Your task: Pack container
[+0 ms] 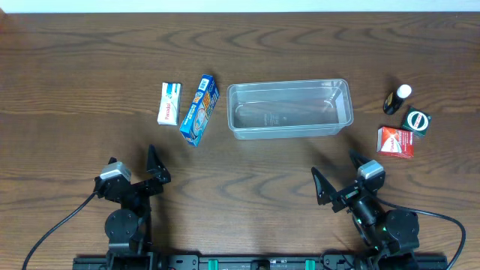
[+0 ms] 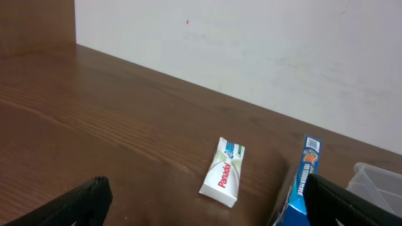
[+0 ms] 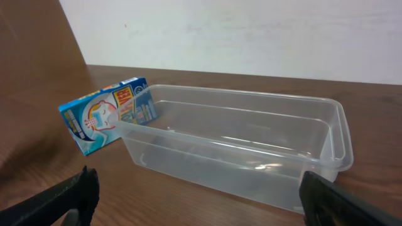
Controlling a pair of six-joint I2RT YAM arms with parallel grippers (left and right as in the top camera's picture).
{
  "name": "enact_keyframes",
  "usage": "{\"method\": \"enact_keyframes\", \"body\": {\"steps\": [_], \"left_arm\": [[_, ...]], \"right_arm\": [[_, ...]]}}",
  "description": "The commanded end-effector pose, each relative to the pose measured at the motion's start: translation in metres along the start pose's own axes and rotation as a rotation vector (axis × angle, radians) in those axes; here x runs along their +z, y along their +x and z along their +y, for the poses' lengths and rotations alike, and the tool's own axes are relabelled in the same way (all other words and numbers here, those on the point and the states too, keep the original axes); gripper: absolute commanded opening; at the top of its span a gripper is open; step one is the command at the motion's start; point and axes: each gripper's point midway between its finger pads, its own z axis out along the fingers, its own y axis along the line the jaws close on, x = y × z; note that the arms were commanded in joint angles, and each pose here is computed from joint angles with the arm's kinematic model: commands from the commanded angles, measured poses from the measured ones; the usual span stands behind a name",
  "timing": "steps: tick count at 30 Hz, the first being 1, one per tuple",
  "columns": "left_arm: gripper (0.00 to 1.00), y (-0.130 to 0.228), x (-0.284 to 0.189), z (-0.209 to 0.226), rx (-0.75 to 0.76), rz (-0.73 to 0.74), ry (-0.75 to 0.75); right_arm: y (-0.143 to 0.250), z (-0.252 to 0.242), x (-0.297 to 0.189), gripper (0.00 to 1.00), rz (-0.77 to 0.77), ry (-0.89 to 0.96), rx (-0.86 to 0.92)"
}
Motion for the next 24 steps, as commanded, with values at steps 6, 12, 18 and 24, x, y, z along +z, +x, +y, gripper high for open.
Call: {"method": "enact_keyframes", "body": {"steps": [6,12,18,24], "left_arm": [[0.98,0.017,0.001,0.007,0.027,0.052,-0.023],[0.98,0.008,0.001,0.002,0.011,0.015,-0.002],[0.98,-0.006,-0.001,-0.028,-0.014,-0.028,0.159],[0.98,-0.041,-0.012,-0.051,0.022,0.017,0.227]], "right_arm": [[0.002,-0.001,0.0,0.99,0.005,0.003,0.012],[0.002,-0.001,0.0,0.99,0.005,0.003,0.012],[0.002,-0.001,0.0,0.99,0.005,0.003,0.012],[0.002,-0.001,0.0,0.99,0.005,0.003,0.012]]}}
